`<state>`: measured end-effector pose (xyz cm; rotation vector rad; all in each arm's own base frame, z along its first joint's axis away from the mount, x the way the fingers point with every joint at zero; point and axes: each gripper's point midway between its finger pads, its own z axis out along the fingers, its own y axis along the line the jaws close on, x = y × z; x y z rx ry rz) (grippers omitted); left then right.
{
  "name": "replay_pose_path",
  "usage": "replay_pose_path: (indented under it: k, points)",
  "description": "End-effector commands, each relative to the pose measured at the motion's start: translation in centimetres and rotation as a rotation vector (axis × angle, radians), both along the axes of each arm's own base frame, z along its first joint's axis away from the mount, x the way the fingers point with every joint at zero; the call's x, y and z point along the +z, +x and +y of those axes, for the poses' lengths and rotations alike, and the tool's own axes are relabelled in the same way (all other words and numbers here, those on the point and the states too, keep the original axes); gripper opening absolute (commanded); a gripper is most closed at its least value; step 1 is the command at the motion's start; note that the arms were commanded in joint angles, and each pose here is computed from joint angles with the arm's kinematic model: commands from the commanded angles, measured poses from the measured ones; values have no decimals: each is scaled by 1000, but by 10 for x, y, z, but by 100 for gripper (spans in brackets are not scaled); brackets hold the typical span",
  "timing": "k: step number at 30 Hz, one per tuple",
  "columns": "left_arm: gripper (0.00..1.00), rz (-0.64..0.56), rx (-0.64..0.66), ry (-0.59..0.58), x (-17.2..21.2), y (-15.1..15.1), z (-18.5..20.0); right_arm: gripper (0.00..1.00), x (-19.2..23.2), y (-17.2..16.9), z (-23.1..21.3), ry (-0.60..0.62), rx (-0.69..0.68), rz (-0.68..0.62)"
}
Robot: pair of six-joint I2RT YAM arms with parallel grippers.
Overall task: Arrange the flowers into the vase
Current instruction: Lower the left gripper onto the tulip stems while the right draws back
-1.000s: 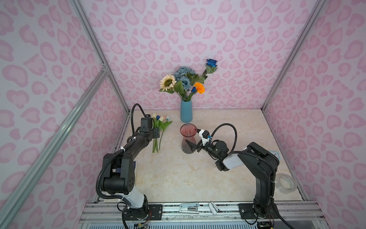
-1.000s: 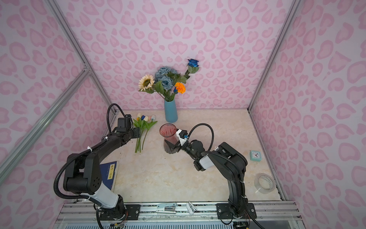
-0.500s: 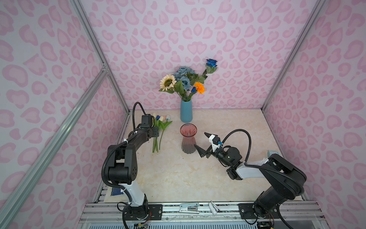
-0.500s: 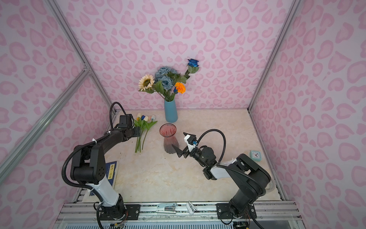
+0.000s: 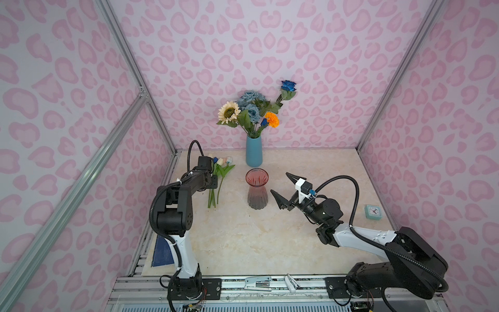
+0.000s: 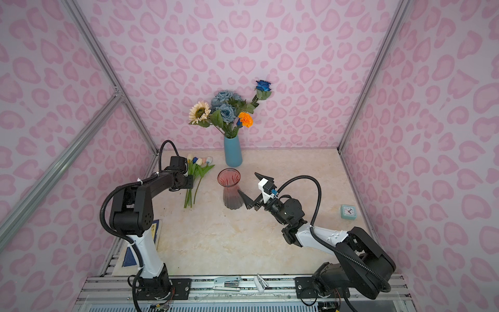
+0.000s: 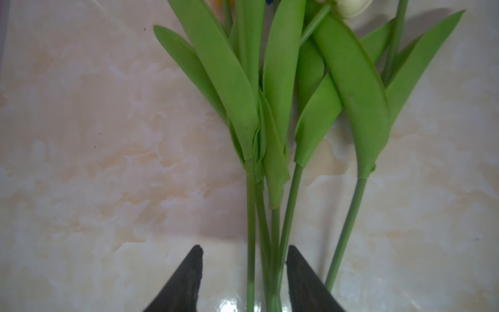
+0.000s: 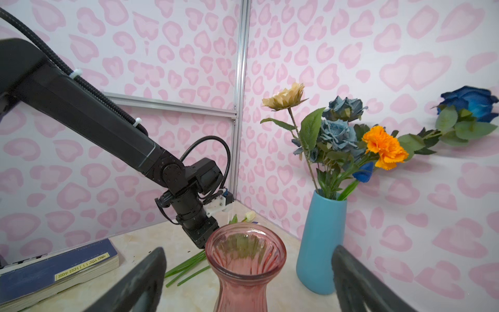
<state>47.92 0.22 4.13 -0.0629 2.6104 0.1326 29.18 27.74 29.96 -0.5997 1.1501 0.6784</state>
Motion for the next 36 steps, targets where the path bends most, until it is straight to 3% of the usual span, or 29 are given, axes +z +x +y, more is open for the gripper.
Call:
replay_pose_path:
  k: [1, 8, 15, 26, 31, 33, 36]
  points:
    - [46, 18, -9, -1, -4, 4, 0, 95, 1, -2, 0, -14, -2, -12]
    - [37, 51, -7, 14, -13, 7, 3, 95, 1, -5, -5, -19, -19, -16]
    - [9, 54, 2, 10, -10, 8, 3, 95, -2, -4, -7, -29, -35, -17]
    - [3, 2, 20, -14, 28, 1, 1, 95, -2, -3, -4, -40, -23, -18]
    - [24, -34, 21, -60, 41, -2, -6, 95, -2, -1, -1, -33, -17, -20]
    - [6, -24, 18, -65, 37, -5, -7, 95, -1, -1, -1, -29, -14, -22]
    - [3, -11, 22, -62, 29, -7, -6, 95, 1, -1, 0, -27, -13, -27]
